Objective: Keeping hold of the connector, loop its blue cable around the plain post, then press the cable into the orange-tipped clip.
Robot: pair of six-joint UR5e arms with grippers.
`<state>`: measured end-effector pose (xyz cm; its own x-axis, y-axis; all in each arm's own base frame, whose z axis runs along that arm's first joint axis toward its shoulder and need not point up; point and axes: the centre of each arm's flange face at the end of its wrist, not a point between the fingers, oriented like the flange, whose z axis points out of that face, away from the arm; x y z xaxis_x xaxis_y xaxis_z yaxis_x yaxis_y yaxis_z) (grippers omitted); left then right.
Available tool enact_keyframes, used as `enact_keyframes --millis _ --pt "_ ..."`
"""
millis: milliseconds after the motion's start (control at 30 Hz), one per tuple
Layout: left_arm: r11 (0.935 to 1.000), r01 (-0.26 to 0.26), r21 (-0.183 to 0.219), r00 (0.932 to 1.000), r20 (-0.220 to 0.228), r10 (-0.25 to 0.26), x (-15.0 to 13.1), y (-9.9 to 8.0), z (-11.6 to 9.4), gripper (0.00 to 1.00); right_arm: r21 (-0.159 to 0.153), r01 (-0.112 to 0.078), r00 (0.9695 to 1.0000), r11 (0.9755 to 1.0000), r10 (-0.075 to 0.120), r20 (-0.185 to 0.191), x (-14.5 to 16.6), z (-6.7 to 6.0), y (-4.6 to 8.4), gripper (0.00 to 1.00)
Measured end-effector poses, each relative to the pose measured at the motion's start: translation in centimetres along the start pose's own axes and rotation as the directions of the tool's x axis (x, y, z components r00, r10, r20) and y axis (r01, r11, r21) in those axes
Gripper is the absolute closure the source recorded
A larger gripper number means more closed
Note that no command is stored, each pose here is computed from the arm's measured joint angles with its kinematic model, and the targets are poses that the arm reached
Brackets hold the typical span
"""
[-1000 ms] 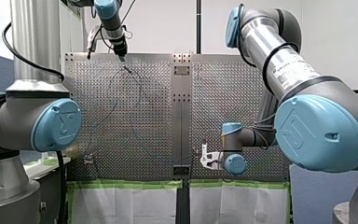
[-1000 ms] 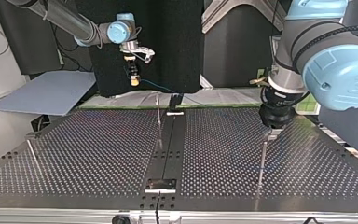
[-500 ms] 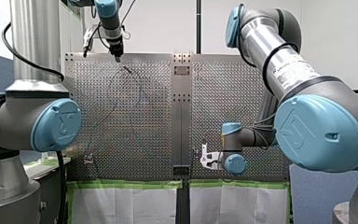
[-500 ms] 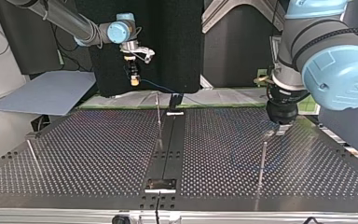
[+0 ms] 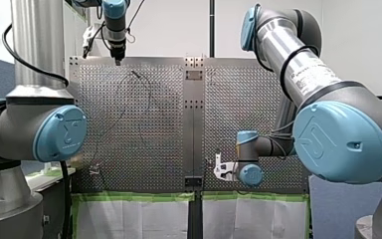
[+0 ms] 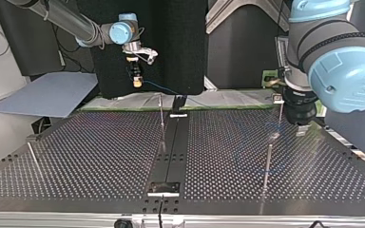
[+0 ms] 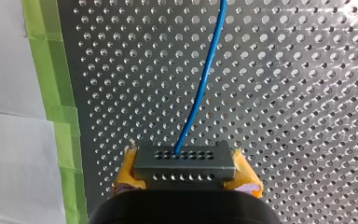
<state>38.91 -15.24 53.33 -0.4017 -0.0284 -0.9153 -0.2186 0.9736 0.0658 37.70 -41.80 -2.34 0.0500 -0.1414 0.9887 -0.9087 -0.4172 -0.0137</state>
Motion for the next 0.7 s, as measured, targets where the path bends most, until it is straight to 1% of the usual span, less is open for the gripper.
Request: enact_keyframes --millis 200,433,500,700 --pt "1.0000 0.000 -0.008 1.0000 0.001 0.000 0.0 0.1 0.0 0.00 0.000 -0.001 1.0000 1.0000 0.001 0.000 0.0 0.0 0.0 1.00" --pt "1.0000 -0.001 0.000 1.0000 0.006 0.001 -0.1 -0.1 -0.1 0.00 0.000 0.000 1.0000 1.0000 0.000 0.000 0.0 0.0 0.0 1.00" --pt "1.0000 -0.001 0.009 0.9999 0.011 0.001 -0.1 -0.2 0.0 0.00 0.000 0.000 1.0000 1.0000 0.000 0.000 0.0 0.0 0.0 1.00" --pt "0.9979 -0.016 0.062 0.9992 0.037 0.014 -0.3 -0.9 0.1 0.00 0.000 0.001 1.0000 1.0000 -0.001 0.006 -0.1 -0.1 0.0 1.00"
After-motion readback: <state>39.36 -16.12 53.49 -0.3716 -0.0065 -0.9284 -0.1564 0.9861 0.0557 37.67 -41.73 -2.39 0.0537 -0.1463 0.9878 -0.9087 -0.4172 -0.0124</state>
